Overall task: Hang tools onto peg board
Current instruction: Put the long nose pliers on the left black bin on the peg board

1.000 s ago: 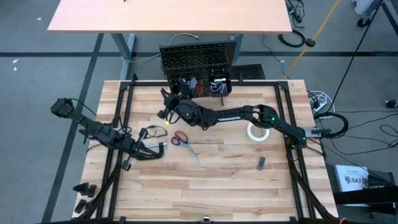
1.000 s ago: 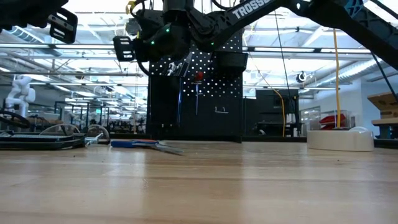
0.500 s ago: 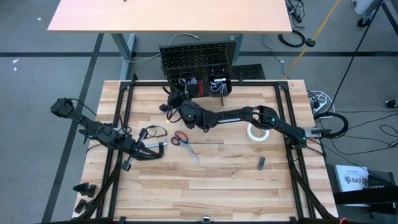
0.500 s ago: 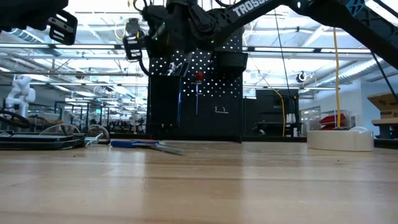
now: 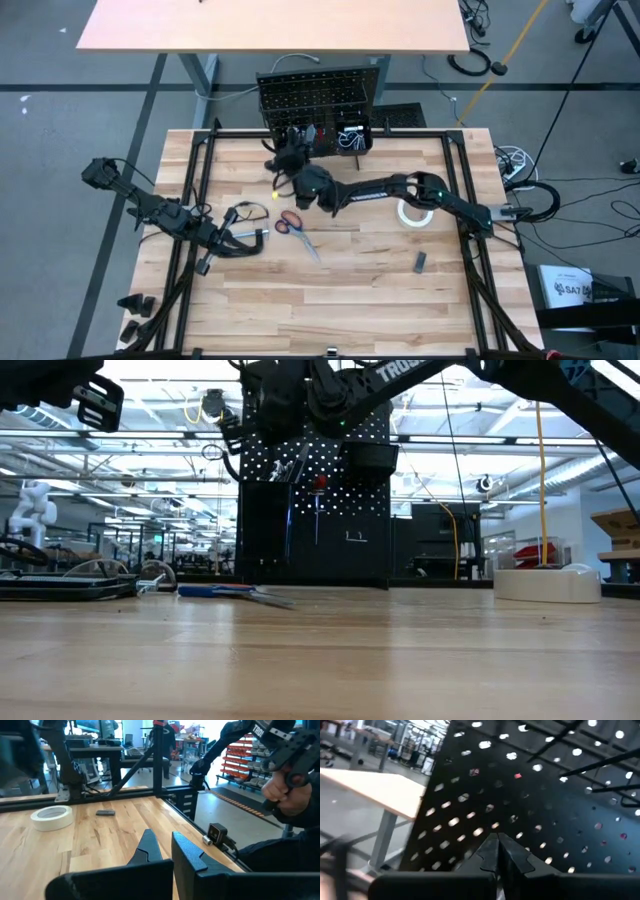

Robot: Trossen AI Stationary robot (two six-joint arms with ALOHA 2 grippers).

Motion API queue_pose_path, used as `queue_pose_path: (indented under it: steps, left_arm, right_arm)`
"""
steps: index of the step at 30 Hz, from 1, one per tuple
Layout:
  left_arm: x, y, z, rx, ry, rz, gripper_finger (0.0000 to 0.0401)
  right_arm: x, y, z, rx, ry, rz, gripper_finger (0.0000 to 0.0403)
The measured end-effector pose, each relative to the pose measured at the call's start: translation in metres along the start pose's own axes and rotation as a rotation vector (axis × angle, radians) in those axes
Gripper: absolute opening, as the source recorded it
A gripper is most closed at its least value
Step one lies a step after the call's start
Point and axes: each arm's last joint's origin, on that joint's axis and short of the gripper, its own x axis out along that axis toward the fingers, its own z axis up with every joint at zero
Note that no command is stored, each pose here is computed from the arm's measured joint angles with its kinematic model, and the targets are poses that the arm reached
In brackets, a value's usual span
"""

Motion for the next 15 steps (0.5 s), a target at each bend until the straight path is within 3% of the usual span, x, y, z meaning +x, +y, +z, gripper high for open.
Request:
queue_pose_path:
  steps: [10,12,15]
  left_arm:
    - [0.000,0.000,0.000,0.000,0.001,-0.011,0.0000]
    - [0.000,0.000,0.000,0.000,0.000,-0.011,0.0000]
    - [0.000,0.000,0.000,0.001,-0.001,-0.011,0.0000]
  right_arm:
    - [0.020,-0.001,-0.012,0.016,0.041,-0.004,0.0000]
    - [0.019,0.004,-0.017,0.016,0.042,0.052,0.0000]
    - [0.018,0.013,-0.024,0.059,0.027,0.229,0.0000]
